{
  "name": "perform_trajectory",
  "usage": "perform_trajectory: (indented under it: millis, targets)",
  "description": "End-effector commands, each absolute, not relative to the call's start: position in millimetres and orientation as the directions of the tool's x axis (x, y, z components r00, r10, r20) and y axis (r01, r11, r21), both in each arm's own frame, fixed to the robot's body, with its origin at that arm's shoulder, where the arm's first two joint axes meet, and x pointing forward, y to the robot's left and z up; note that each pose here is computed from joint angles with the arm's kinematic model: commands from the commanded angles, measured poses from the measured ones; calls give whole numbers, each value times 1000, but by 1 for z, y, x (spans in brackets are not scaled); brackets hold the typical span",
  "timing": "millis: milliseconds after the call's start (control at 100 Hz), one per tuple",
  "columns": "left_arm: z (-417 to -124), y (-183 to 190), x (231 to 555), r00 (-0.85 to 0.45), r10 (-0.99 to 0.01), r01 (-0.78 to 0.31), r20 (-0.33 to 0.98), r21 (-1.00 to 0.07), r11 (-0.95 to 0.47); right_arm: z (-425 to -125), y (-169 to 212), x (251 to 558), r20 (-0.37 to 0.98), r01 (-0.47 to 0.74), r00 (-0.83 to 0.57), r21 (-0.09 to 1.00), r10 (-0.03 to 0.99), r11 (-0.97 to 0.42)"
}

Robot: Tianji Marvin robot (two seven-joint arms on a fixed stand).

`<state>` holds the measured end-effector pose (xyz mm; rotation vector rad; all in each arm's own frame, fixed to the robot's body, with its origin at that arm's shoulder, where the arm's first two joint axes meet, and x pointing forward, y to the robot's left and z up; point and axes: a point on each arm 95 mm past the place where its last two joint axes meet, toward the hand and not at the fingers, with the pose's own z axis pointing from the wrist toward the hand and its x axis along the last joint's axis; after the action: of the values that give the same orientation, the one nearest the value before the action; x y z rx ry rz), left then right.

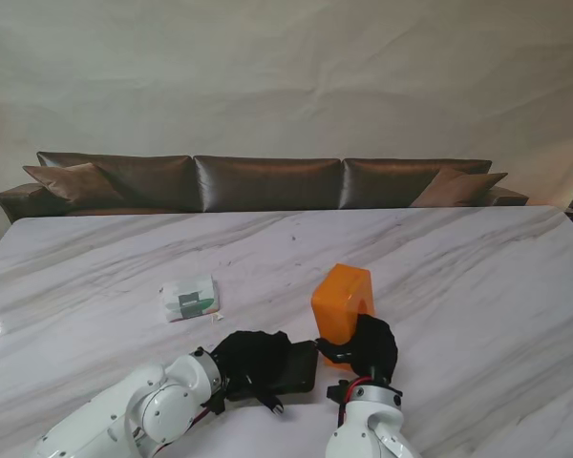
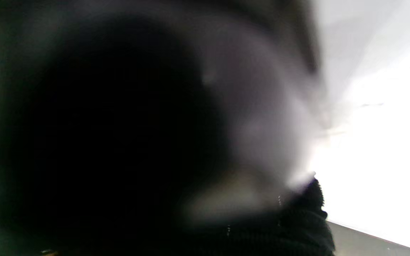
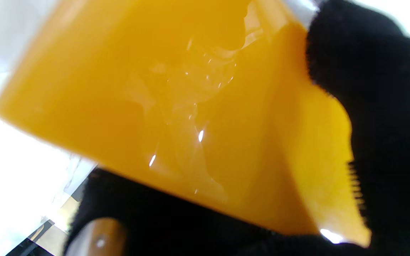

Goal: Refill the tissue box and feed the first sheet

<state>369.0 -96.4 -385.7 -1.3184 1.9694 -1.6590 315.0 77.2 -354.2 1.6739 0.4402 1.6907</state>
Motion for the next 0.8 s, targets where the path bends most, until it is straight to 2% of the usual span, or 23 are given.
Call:
perform_trajectory:
  millis: [0,340,790]
  targets:
    - [-398,-98,355,-555,-755,-516,349,-856,-17,-349,76,314,721,-243,84,684,688,-688]
    - [-392,-100,346,-543,-765,-542,348,-841,2,-338,68,318,692,-250,64,709,719,-660]
    - [-385,-102,338,-543,-767,-558,341,-830,26,-339,61,321,685,-254,59,713,726,-653]
